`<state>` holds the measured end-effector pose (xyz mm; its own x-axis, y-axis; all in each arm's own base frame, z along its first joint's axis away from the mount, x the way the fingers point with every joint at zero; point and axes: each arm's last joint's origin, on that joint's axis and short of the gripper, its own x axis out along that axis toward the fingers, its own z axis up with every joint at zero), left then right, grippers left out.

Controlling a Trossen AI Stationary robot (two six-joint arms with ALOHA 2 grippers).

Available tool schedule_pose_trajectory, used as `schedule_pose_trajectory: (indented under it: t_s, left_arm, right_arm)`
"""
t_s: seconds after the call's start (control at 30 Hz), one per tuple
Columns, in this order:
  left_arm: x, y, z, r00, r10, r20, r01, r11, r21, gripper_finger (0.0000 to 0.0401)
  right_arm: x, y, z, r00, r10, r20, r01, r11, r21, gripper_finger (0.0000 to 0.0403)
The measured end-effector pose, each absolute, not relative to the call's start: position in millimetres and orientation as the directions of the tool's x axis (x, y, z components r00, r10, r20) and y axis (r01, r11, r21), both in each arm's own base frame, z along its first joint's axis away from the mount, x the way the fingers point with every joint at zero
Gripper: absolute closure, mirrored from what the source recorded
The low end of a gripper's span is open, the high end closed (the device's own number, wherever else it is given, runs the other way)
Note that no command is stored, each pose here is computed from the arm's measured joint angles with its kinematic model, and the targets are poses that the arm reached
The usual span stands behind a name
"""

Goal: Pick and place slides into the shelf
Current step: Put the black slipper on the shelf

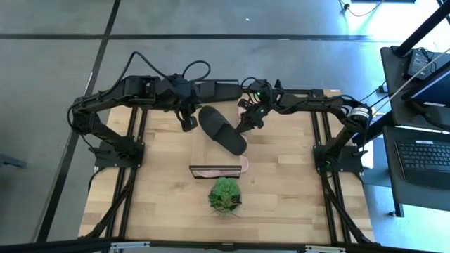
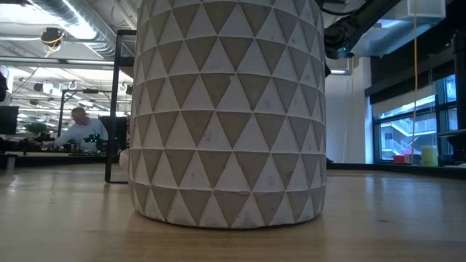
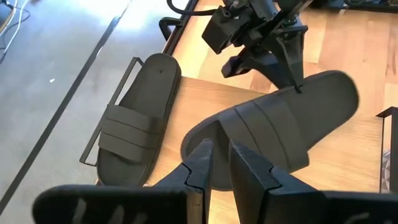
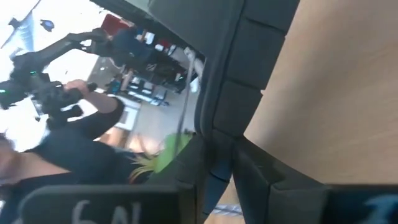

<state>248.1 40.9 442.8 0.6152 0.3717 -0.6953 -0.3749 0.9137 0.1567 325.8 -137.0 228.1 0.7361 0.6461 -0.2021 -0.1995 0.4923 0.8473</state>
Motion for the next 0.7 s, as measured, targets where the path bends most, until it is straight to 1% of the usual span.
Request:
schedule_pose_trajectory:
  t_s: [0.1,0.23,0.47,0.7]
  left_arm:
    - [248.1,40.9,442.8,0.615,0.372,-0.695,-0.375,0.914,0.156,0.0356]
    - [248.2,40.9,442.7,0.615,0.372,-0.696,-0.375,0.914,0.156,0.0356]
    - [248.3,41.0,442.6,0.615,0.372,-0.696,-0.377,0.913,0.154,0.0356]
    - [248.3,41.0,442.6,0.615,0.372,-0.696,-0.377,0.913,0.155,0.0356]
  right_arm:
    - [326.4,-138.1,227.5,0.759,0.612,-0.223,-0.195,0.54,0.819,0.0324]
    - [326.5,-138.5,226.4,0.771,0.59,-0.24,-0.179,0.561,0.808,0.0319]
    - [323.7,-137.9,221.0,0.763,0.583,-0.279,-0.132,0.564,0.815,0.0316]
    - [323.1,-138.1,220.1,0.763,0.58,-0.288,-0.097,0.541,0.835,0.0315]
